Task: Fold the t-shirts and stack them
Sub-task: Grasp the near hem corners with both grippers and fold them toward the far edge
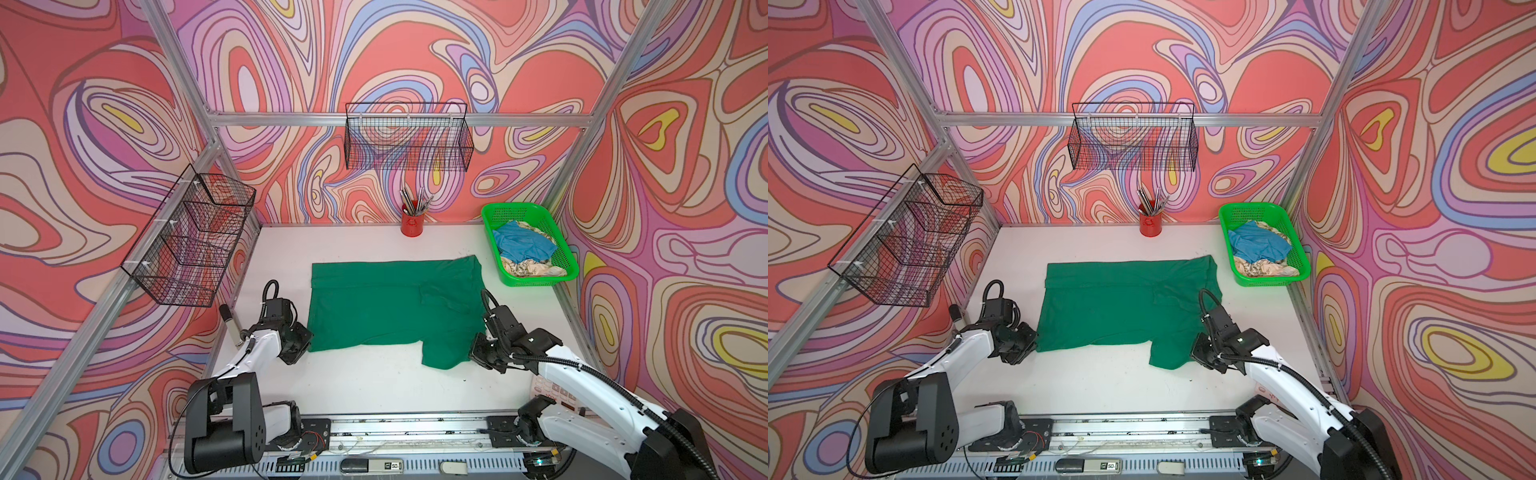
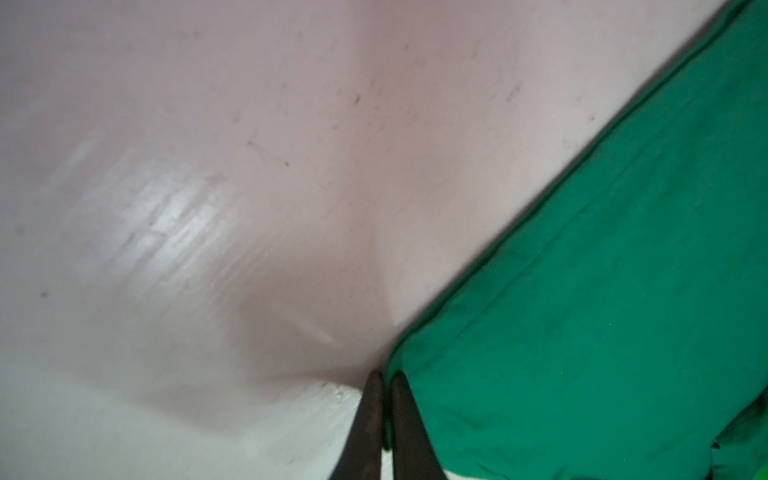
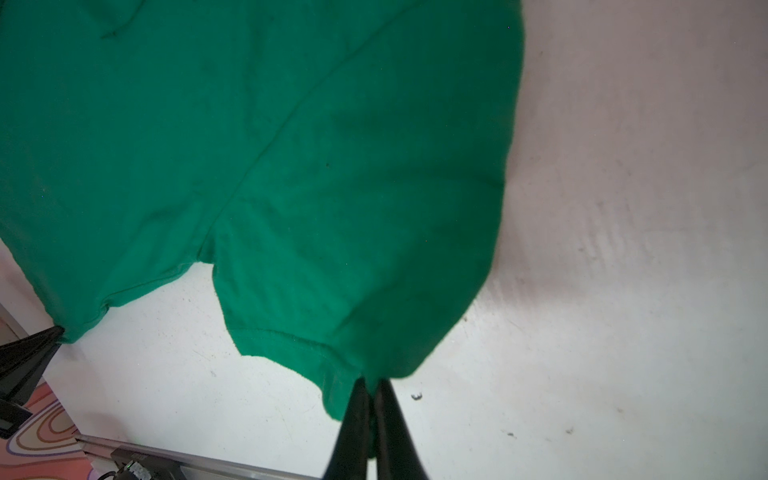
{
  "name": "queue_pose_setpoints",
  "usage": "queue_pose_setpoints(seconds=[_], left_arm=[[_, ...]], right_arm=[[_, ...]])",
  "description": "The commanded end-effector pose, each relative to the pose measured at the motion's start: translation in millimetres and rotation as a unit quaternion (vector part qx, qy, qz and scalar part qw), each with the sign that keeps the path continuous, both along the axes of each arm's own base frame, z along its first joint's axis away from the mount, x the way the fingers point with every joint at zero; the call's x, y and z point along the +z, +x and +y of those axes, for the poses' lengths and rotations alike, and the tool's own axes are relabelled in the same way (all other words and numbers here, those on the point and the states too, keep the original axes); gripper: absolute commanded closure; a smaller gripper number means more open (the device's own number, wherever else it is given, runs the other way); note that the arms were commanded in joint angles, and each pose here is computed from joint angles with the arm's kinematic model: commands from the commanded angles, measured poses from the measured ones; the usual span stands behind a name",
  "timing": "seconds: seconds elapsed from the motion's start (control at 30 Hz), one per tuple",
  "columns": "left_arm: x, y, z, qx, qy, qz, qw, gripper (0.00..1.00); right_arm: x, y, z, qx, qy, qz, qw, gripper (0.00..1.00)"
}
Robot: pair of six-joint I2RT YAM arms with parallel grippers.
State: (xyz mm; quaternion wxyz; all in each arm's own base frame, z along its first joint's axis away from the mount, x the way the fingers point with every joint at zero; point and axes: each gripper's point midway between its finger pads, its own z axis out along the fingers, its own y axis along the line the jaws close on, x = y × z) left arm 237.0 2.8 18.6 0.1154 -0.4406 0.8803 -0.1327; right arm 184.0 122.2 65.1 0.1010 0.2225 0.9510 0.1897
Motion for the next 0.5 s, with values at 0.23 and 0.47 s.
queue_pose_setpoints(seconds=[0.23,0.47], left_arm=[[35,12,-3,0.013,-0.018,-0.036,0.999,1.00],[66,54,-6,0.000,-0.036,-0.079,0.996,1.00]], right_arm=[[24,18,-1,-0.004,-0.019,-0.032,0.999,1.00],[44,52,-6,0.007,-0.037,-0.057,0.998,1.00]])
